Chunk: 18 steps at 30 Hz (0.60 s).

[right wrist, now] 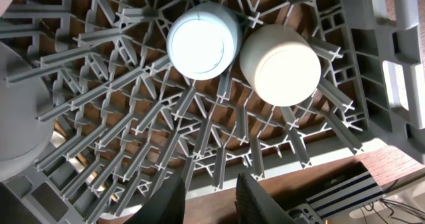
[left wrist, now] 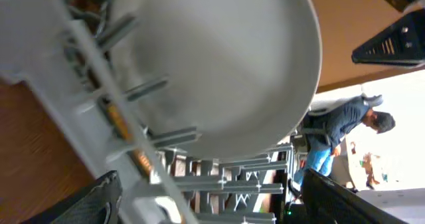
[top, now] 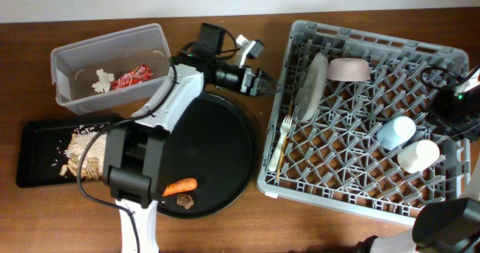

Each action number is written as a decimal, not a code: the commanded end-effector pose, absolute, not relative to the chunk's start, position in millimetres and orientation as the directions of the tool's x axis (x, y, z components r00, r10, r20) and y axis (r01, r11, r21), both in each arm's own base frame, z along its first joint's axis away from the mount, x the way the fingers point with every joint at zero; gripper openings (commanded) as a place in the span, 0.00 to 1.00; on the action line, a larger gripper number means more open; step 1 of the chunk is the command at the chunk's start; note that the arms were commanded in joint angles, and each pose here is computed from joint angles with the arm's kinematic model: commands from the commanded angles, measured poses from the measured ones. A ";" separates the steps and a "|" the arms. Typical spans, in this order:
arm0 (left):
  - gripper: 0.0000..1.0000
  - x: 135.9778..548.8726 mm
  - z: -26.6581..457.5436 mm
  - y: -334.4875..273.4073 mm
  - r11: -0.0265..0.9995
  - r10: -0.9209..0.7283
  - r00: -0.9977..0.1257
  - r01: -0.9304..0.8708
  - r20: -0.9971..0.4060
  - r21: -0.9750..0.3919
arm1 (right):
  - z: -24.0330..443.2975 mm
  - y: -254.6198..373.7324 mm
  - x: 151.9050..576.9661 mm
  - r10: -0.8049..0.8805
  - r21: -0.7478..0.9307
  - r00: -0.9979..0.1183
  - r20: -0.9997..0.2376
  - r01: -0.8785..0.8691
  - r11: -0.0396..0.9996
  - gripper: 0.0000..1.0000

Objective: Sort waste into correct bins and load items into the dishwasher rack

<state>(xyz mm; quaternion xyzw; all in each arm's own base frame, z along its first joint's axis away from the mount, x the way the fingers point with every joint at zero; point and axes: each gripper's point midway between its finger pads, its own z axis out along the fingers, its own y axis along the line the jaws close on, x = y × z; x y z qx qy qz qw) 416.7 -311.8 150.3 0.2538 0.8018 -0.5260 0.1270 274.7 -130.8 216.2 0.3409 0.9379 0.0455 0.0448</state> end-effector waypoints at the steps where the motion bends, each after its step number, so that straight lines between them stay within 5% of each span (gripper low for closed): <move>1: 0.86 415.8 147.5 -305.6 0.323 0.271 -0.856 0.511 -0.440 -0.796 | 218.6 -127.7 275.0 0.633 0.122 -0.772 -0.060 0.624 0.772 0.29; 5: 0.79 405.0 136.3 -299.9 0.377 0.286 -0.891 0.444 -0.354 -0.813 | 218.5 -127.0 275.4 0.633 0.126 -0.772 -0.059 0.623 0.772 0.29; 8: 0.47 388.4 93.4 -268.4 0.627 0.295 -0.943 0.314 -0.156 -0.713 | 221.2 -105.8 288.8 0.555 0.228 -0.829 -0.065 0.529 0.817 0.16; 12: 0.18 358.4 64.0 -243.4 0.800 0.327 -0.945 0.272 0.009 -0.535 | 215.3 -85.8 299.7 0.470 0.199 -0.880 -0.072 0.449 0.871 0.14; 18: 0.11 303.0 55.6 -287.4 0.802 0.471 -0.879 0.391 0.076 -0.451 | 214.6 -79.9 301.1 0.443 0.179 -0.893 -0.075 0.425 0.887 0.15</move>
